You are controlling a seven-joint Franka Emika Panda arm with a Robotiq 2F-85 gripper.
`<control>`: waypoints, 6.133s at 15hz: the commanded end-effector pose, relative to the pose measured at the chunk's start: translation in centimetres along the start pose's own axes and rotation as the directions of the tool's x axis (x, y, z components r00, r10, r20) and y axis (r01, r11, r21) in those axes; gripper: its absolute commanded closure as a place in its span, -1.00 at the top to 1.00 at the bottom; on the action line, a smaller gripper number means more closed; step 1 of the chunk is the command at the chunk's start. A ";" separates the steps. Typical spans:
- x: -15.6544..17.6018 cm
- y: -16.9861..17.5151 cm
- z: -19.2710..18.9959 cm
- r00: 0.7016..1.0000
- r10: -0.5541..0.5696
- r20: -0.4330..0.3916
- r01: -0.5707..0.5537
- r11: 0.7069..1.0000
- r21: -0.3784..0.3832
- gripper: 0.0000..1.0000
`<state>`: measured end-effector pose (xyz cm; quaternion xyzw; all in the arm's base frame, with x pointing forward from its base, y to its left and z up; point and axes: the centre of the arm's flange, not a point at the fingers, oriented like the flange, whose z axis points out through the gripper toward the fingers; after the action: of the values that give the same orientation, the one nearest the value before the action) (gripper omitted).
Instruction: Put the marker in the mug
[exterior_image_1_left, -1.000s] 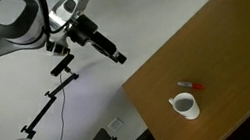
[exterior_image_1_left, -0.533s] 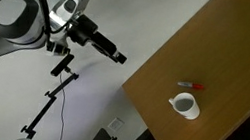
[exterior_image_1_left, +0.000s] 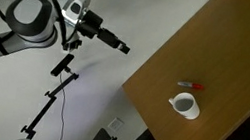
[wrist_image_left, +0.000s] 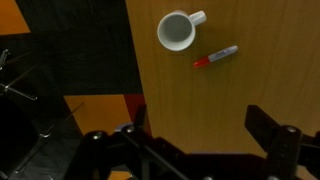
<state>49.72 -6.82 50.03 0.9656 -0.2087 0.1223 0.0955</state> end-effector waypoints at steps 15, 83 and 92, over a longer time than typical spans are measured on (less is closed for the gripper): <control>2.0 -9.2 7.2 0.943 0.328 0.053 -0.328 0.945 0.000 1.00; 8.1 -13.6 43.3 0.475 0.868 0.143 -0.860 0.492 -0.134 0.05; 8.1 -14.0 40.8 0.492 0.858 0.144 -0.851 0.510 -0.129 -0.89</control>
<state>70.80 -7.84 9.83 0.7454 -0.6635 0.0614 0.0201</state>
